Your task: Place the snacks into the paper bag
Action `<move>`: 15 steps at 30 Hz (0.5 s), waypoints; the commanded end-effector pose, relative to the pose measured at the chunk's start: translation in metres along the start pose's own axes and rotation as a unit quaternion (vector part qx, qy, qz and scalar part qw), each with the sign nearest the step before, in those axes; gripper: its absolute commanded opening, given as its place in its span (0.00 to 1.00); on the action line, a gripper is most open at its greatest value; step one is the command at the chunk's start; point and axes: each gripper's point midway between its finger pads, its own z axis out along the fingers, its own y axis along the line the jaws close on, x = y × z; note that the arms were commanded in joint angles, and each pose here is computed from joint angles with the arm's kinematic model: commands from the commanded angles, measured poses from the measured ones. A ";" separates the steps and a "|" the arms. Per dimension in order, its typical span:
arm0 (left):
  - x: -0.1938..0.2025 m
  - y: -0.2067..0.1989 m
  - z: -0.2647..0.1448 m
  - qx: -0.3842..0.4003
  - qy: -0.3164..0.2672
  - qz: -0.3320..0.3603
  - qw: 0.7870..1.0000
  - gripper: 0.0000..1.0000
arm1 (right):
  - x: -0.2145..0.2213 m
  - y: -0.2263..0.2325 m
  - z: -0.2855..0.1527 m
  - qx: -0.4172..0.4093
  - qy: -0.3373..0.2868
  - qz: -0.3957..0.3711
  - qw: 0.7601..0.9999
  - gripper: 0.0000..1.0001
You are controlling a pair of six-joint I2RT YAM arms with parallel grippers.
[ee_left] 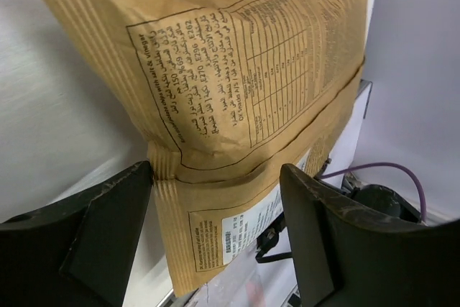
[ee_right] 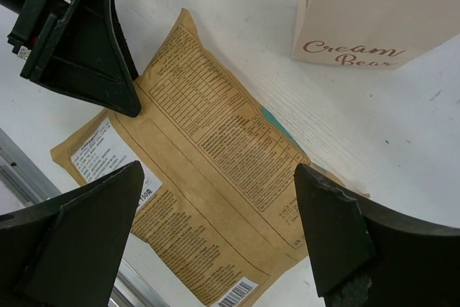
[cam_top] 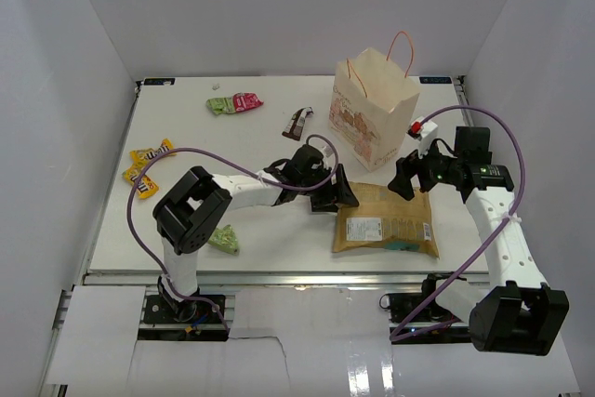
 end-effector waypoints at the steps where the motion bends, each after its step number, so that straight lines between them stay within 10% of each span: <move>1: 0.001 -0.028 -0.008 0.065 0.002 0.024 0.998 0.81 | -0.002 0.011 -0.002 -0.024 -0.015 -0.007 1.000 0.91; 15: 0.016 -0.004 0.009 0.043 0.045 0.014 0.998 0.65 | -0.003 0.029 -0.003 -0.073 -0.028 -0.030 0.996 0.94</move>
